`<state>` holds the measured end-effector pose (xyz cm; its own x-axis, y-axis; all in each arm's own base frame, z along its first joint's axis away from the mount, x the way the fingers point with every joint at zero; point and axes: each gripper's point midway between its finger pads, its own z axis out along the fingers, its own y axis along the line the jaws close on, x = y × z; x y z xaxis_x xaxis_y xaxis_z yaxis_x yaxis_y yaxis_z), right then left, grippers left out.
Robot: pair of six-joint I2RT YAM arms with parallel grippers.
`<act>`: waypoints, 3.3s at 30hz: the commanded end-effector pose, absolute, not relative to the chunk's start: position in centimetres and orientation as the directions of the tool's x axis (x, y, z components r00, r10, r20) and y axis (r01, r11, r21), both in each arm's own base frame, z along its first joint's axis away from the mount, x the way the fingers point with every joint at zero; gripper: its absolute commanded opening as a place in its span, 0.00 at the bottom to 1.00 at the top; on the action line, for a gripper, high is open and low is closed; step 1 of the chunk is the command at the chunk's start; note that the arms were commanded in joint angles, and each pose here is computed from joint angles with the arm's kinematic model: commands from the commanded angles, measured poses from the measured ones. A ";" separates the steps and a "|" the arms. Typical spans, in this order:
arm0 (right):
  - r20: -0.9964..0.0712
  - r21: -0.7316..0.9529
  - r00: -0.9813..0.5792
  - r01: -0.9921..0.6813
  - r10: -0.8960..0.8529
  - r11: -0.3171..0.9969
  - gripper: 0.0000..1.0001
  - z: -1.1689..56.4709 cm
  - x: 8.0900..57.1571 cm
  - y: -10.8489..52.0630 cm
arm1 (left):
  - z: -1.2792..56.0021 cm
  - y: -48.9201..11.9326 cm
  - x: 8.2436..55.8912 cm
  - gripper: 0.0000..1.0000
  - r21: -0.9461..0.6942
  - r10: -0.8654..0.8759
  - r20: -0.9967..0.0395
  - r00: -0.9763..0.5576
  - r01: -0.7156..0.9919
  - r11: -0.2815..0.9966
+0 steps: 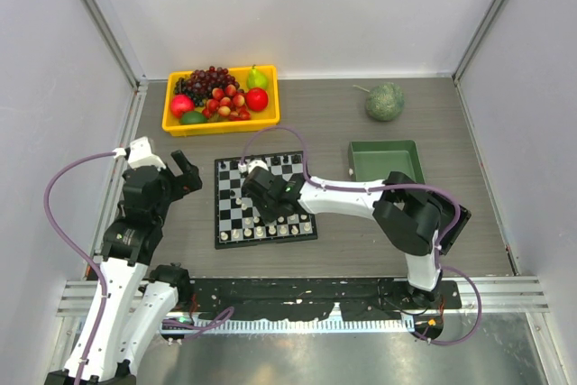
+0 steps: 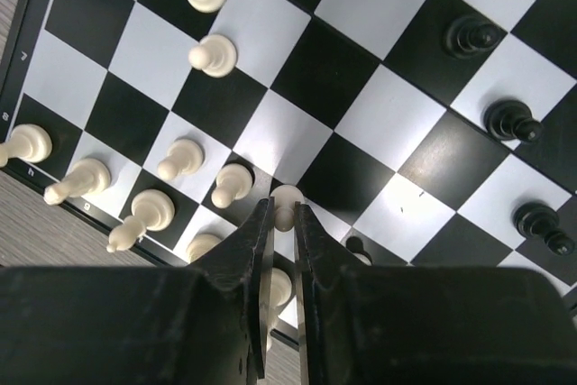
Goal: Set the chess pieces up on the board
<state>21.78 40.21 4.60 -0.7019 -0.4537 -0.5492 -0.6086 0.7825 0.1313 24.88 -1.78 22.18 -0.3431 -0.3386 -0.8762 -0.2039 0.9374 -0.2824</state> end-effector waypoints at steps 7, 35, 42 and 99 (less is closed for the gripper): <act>-0.588 0.143 -0.683 -0.614 -0.432 0.776 0.17 6.9 21.0 39.3 | 23.3 -1.9 25.4 0.99 -0.298 -0.340 -0.891 -0.301 -0.178 0.938; -0.643 0.116 -0.635 -0.634 -0.428 0.765 0.34 10.3 22.3 40.7 | 23.4 -2.0 25.5 0.99 -0.299 -0.339 -0.891 -0.302 -0.173 0.939; -0.645 0.139 -0.635 -0.644 -0.425 0.752 0.36 10.5 22.5 42.2 | 23.3 -1.8 25.5 0.99 -0.294 -0.336 -0.892 -0.303 -0.178 0.939; -0.601 0.146 -0.646 -0.667 -0.470 0.731 0.32 8.9 21.3 42.9 | 22.9 -1.6 25.4 0.99 -0.295 -0.339 -0.888 -0.309 -0.182 0.938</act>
